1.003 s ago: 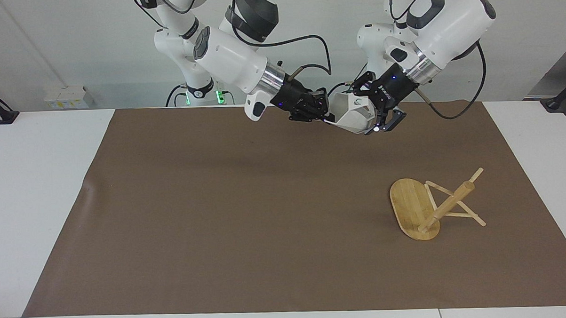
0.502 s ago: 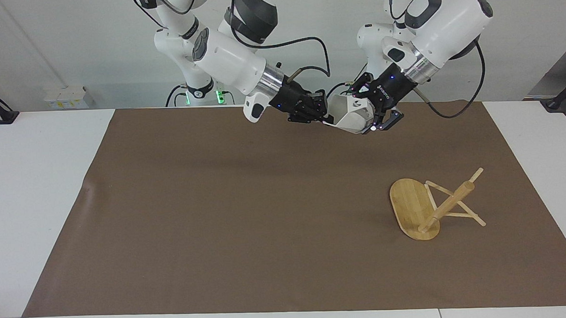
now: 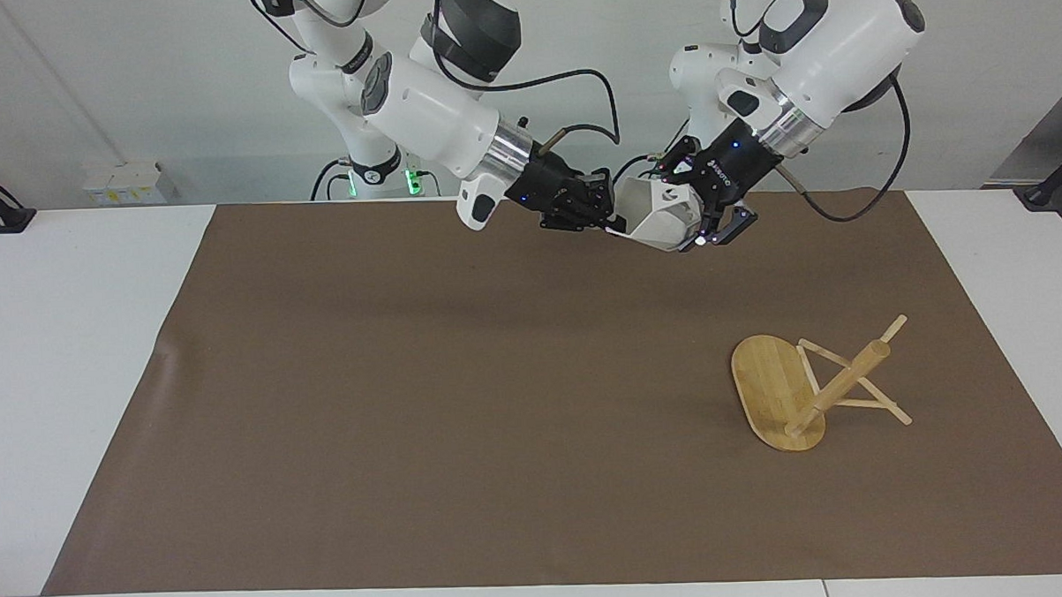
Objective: Hang cup on rack
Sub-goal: 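Close the left gripper on the cup held by the right gripper, then open the right gripper and withdraw it while the left gripper holds the cup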
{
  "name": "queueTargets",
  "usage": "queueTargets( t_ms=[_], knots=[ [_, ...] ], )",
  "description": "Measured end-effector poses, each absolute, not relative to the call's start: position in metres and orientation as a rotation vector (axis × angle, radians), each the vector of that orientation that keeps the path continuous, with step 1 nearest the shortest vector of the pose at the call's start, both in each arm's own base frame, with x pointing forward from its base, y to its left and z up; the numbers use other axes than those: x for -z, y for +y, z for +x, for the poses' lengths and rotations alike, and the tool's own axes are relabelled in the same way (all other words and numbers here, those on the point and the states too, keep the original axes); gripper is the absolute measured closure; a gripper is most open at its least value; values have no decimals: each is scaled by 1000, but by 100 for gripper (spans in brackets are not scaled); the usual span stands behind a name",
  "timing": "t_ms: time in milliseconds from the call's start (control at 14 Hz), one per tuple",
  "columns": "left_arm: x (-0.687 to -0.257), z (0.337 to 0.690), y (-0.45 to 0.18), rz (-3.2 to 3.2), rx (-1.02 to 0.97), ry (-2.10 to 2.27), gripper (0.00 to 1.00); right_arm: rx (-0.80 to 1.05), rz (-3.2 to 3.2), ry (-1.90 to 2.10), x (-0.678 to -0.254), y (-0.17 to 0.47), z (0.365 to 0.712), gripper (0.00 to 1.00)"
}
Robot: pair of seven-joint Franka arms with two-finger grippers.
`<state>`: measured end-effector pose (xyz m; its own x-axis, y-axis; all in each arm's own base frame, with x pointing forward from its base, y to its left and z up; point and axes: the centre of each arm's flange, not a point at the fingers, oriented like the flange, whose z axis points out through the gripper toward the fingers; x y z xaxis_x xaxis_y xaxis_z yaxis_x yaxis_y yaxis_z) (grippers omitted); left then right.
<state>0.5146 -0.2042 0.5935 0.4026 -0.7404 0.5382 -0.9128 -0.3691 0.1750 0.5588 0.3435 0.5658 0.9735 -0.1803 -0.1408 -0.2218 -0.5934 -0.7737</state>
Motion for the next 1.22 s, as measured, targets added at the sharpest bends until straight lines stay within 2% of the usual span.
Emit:
queueTargets(
  t_ms=[72, 143, 215, 717, 1218],
  knots=[
    [-593, 515, -204, 2224, -515, -1403, 21, -58, -2219, 277, -567, 345, 558, 79],
    [-593, 515, -204, 2226, -513, -1400, 23, -56, -2218, 277, -568, 345, 558, 79],
    [-593, 515, -204, 2229, -511, -1395, 23, -56, -2218, 276, -568, 345, 558, 74],
    [-593, 515, -203, 2234, -510, -1394, 23, -56, -2217, 272, -569, 347, 557, 0],
    [-592, 516, -201, 2248, -506, -1403, 23, 29, -2198, 261, -582, 340, 563, 0]
  ],
)
